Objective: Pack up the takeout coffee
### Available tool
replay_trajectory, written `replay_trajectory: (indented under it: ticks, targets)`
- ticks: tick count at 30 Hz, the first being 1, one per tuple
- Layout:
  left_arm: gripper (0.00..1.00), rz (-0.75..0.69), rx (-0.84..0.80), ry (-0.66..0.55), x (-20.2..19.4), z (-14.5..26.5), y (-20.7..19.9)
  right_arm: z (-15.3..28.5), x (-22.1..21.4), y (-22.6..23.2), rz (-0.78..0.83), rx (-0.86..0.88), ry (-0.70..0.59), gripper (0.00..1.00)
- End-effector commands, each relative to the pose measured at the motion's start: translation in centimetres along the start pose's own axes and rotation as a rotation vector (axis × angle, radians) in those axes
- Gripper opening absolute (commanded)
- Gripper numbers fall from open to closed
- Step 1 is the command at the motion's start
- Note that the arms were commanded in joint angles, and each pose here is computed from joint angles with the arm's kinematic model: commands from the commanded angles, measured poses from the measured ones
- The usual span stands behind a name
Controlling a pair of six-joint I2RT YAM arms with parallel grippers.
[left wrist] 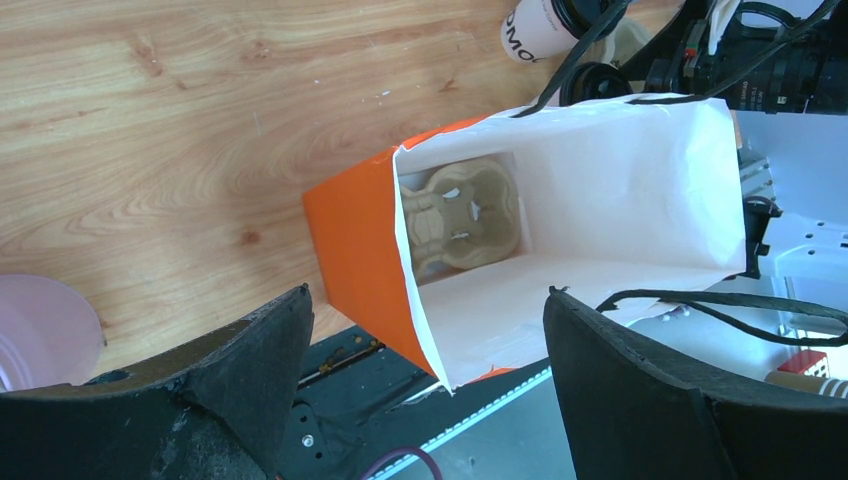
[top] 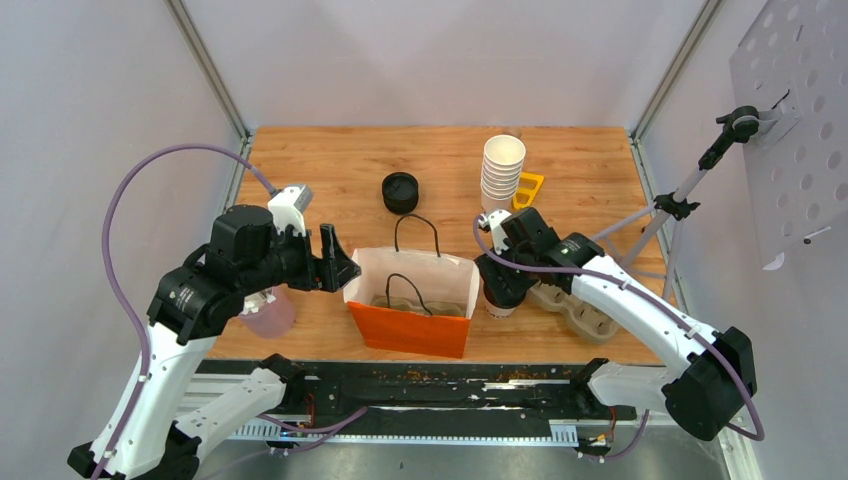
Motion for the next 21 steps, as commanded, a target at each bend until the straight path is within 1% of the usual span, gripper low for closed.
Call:
replay_trajectory:
  ticks: [1,4,8,16,21]
  targets:
    - [0.92,-0.003,-0.021,-0.024,0.5,-0.2,-0.4,1.0,0.7,0.0,0.015,0.013,-0.03,0.77]
    - [0.92,-0.004,-0.024,-0.024,0.5,-0.3,-0.4,0.8,0.4,0.3,0.063,0.038,-0.051,0.82]
    - [0.92,-0.003,-0.025,-0.02,0.4,-0.3,-0.4,1.2,0.8,0.0,0.14,0.024,-0.132,0.86]
    - [0.92,-0.012,-0.023,-0.023,0.4,-0.6,-0.2,1.7,0.7,0.1,0.253,0.028,-0.219,0.88]
    - [0.92,-0.016,-0.031,-0.077,1.4,-1.1,-0.4,1.4,0.3,-0.1,0.295,0.038,-0.229,0.87]
Point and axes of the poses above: each gripper's point midway between its finger pads, its own z axis back along the fingers, its own y axis along the line the jaws close on, x = y × z, the point moved 3 cm from there along z, back along the fingers, and after that the axes turned 10 degrees about z, right-handed, at the moved point
